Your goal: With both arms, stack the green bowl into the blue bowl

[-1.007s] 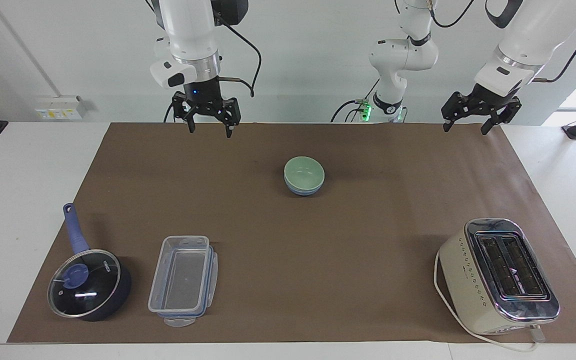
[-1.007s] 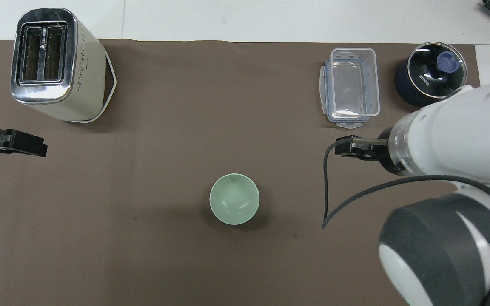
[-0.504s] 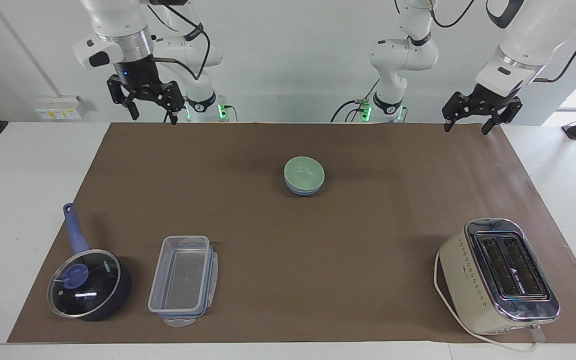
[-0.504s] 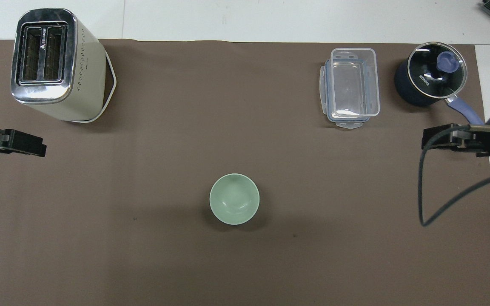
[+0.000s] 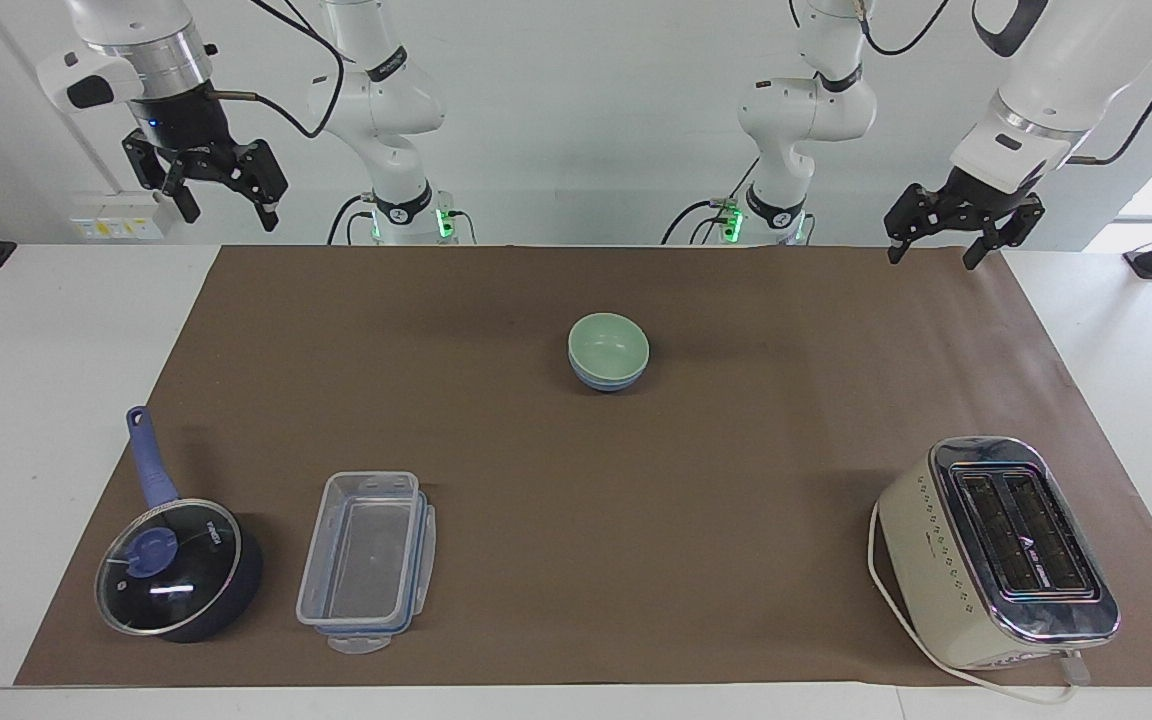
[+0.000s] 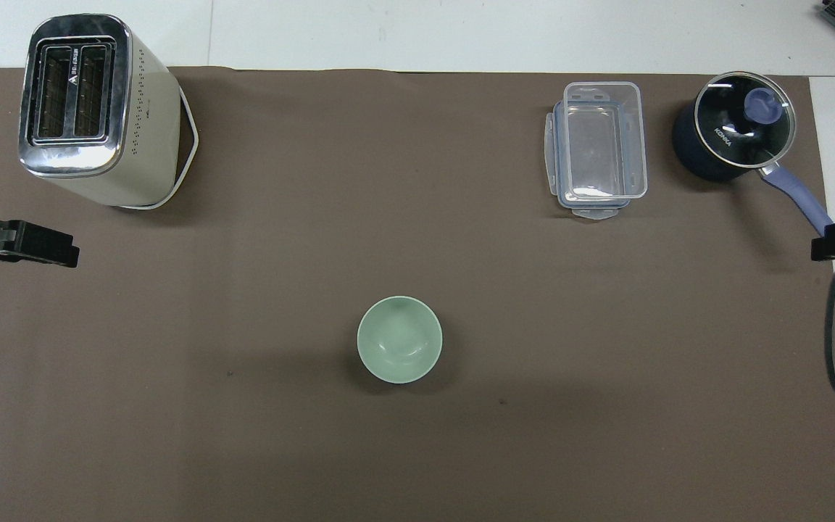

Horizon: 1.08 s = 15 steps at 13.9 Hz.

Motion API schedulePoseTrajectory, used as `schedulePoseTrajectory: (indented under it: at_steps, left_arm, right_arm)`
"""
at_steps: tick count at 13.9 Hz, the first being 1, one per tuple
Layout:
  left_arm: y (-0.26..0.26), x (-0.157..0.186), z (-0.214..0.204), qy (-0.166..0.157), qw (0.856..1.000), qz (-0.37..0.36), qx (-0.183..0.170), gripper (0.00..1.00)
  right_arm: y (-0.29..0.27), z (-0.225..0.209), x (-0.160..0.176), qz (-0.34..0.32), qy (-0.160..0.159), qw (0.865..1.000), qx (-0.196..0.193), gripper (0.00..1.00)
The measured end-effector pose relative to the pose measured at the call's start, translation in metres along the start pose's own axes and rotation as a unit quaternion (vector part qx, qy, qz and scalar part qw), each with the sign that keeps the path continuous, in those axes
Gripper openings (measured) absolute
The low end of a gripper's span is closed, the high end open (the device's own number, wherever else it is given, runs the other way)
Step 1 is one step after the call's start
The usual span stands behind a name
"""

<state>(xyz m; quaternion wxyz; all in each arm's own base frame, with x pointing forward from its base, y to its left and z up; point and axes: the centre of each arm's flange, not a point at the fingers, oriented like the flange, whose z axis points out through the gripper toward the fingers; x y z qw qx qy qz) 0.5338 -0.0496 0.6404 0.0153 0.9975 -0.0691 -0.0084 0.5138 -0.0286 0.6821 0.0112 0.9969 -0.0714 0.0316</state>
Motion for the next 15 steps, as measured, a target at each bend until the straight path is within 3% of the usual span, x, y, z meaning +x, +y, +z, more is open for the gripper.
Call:
schedulePoseTrajectory:
  at_steps: [6,15]
  left_arm:
    - [0.000,0.000,0.000,0.000,1.000,0.000,0.000,1.00]
    - [0.000,0.000,0.000,0.000,1.000,0.000,0.000,1.00]
  right_arm:
    - [-0.001,-0.003,-0.012,-0.002,-0.020,1.000,0.000,1.00]
    - [-0.002,-0.003,-0.013,-0.004,-0.022,1.000,0.000,1.00]
